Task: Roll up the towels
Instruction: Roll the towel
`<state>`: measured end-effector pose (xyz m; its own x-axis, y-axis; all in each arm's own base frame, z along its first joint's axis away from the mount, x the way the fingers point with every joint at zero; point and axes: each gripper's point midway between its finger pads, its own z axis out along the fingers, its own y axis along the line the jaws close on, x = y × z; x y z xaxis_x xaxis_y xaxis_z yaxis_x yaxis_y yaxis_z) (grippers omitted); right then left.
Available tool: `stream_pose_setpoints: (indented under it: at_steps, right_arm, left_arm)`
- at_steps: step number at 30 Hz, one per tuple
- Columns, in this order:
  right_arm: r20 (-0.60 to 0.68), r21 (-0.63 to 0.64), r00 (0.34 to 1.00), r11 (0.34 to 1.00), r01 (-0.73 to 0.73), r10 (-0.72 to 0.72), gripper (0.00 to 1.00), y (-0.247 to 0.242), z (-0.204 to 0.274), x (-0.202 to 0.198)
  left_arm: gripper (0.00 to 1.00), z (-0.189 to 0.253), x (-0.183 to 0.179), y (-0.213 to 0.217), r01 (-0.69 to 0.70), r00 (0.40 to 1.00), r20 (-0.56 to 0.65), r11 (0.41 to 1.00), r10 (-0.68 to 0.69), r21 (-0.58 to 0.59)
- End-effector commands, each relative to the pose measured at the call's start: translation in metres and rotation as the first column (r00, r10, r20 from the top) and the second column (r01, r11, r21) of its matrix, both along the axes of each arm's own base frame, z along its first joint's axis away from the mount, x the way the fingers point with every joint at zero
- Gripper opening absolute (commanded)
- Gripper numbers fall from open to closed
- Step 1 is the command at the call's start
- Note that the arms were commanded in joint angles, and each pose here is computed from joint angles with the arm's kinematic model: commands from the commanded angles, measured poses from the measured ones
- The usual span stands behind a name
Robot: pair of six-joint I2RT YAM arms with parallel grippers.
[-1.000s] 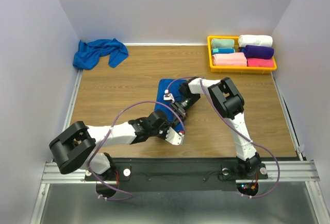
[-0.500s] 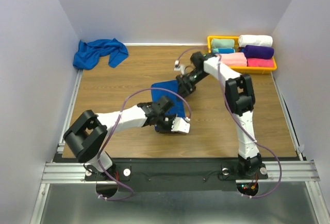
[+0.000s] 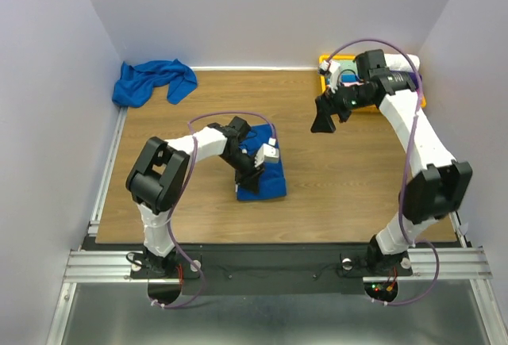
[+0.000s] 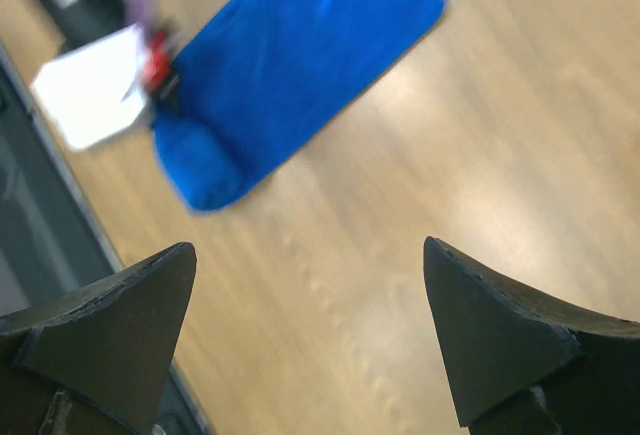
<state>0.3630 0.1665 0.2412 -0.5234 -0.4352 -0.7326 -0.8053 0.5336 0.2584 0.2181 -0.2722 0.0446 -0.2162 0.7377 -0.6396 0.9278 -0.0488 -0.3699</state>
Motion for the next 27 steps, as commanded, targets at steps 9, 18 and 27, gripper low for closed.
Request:
stream_pose_setpoints:
  at_steps: [9,18,27]
  right_arm:
    - [0.293,-0.21,0.924,0.96,-0.186,0.244,0.98,0.049,-0.032,-0.078]
    - [0.448,-0.438,0.75,0.851,-0.289,0.486,0.97,0.135,-0.094,-0.1]
    - [0.372,-0.495,0.684,0.757,-0.426,0.628,0.95,0.162,-0.153,-0.121]
  left_arm:
    - [0.35,-0.025,-0.008,0.025,-0.023,0.964,-0.259,0.994,0.051,0.111]
    - [0.38,-0.04,-0.004,0.026,-0.011,0.941,-0.332,0.989,0.06,0.148]
    - [0.39,-0.045,0.0,0.031,-0.018,0.936,-0.344,0.987,0.072,0.158]
